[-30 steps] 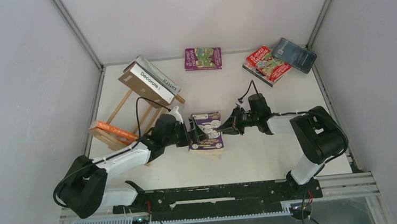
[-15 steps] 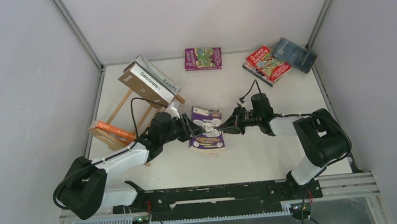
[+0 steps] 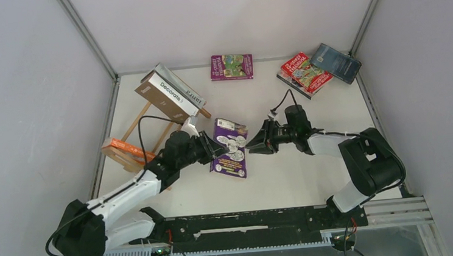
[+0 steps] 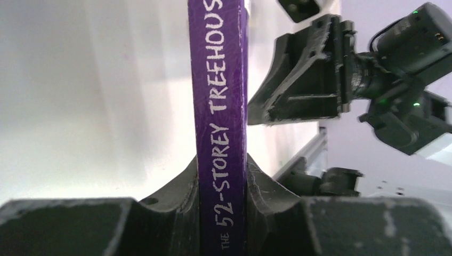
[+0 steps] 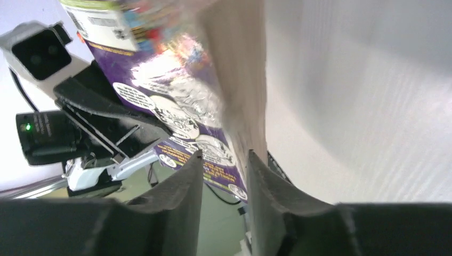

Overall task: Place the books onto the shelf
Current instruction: Pick up the book from the center of the board, then place the book on the shelf.

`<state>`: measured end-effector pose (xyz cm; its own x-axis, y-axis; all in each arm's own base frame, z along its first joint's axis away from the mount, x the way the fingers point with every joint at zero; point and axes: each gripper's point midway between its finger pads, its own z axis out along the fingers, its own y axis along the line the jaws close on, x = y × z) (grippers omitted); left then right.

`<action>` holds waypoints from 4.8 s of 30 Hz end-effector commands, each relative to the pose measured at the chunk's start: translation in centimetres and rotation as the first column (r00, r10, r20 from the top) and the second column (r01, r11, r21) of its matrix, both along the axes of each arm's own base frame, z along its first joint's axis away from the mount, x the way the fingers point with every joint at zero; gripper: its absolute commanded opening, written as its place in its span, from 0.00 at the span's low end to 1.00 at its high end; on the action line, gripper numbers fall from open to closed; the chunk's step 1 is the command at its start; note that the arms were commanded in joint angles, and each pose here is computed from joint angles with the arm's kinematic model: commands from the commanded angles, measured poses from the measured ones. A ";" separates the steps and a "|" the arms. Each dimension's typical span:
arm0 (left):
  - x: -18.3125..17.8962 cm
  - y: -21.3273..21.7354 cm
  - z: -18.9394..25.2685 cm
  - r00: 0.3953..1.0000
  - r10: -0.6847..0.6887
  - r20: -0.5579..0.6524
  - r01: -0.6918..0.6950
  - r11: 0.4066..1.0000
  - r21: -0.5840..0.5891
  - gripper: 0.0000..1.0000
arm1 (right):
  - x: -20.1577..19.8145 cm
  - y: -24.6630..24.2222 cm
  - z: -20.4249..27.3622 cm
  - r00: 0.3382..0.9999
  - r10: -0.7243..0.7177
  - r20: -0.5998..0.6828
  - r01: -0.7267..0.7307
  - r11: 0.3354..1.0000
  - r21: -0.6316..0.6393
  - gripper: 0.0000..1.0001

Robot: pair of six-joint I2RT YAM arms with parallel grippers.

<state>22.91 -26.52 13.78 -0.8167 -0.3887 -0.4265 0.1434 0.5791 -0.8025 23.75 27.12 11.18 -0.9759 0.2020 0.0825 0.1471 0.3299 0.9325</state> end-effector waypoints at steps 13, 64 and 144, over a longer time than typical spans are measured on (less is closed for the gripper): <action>0.0 6.3 14.3 0.834 0.448 0.322 -0.493 0.867 0.071 0.00 | 3.8 -2.9 1.8 0.957 -0.142 0.252 0.193 0.963 -0.190 0.60; 3.0 24.0 10.9 0.204 0.764 0.613 -0.953 0.010 0.304 0.00 | 13.7 4.3 8.0 0.883 -0.140 0.448 0.239 0.955 -0.173 0.58; 3.6 26.7 5.7 0.168 0.745 0.645 -0.906 -0.142 0.399 0.59 | 15.7 7.2 5.8 0.906 -0.099 0.412 0.177 0.971 -0.157 0.58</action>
